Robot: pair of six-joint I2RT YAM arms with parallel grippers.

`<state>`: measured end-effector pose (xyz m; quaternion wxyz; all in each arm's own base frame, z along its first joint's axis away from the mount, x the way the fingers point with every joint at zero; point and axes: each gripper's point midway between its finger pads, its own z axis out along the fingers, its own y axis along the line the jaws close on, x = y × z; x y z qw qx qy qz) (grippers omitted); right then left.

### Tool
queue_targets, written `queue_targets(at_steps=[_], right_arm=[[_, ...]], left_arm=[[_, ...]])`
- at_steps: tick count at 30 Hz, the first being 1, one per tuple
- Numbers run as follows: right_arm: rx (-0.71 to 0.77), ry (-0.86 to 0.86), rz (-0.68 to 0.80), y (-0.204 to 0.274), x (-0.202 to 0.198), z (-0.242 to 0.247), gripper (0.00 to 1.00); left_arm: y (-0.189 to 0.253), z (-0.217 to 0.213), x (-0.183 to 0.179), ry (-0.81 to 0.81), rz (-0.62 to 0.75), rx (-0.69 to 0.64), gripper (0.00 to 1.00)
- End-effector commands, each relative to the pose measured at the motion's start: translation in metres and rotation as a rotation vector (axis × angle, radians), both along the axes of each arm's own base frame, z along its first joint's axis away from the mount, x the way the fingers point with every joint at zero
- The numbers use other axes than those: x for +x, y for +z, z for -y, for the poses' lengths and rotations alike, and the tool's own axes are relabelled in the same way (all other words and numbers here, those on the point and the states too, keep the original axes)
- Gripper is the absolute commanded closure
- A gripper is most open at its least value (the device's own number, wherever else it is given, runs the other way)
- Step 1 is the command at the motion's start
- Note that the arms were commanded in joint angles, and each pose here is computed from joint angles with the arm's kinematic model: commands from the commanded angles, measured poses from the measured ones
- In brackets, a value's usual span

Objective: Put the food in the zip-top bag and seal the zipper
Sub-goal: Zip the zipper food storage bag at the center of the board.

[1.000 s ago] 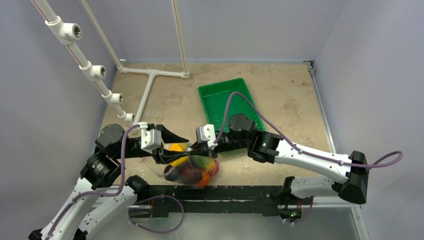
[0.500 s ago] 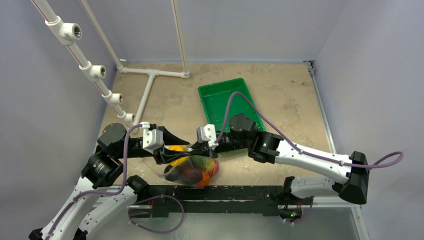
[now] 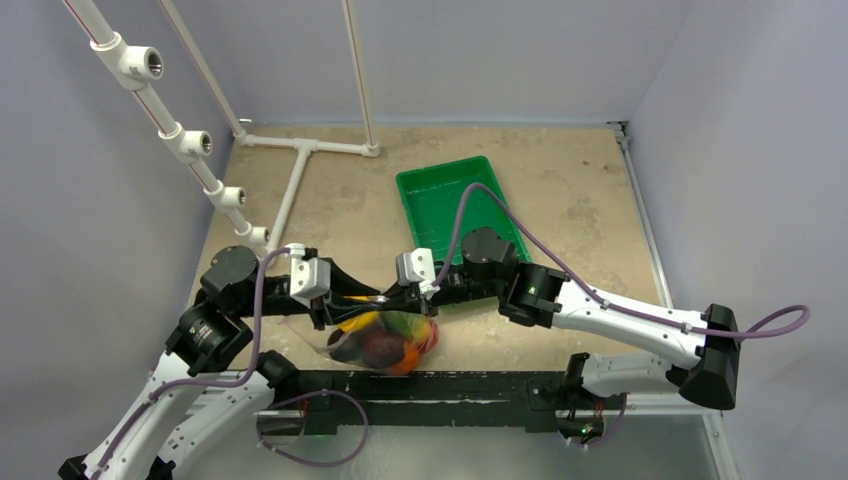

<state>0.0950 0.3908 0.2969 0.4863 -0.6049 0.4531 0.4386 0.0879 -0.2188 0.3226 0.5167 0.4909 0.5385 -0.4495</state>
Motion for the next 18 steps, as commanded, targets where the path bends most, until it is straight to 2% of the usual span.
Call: queue_targets(at_steps=[1,8,13,18], right_arm=[[0.09,0.002,0.022,0.0283,-0.0035,0.0024,1.0],[0.091,0.001,0.02,0.028,-0.0032,0.0019,1.0],[0.1,-0.006,0.022,0.0299,-0.0027,0.0031,0.98],[0.103,-0.015,0.022,0.0295,-0.0021,0.0051,0.93]], left_arm=[[-0.0029,0.0013,-0.0002,-0.016,0.008,0.003,0.78],[-0.0052,0.0037,0.0,-0.03,-0.005,0.003,0.87],[-0.0067,0.0046,-0.0017,-0.044,-0.011,0.006,1.0],[-0.0057,0.0037,-0.0013,-0.037,-0.005,0.004,1.0]])
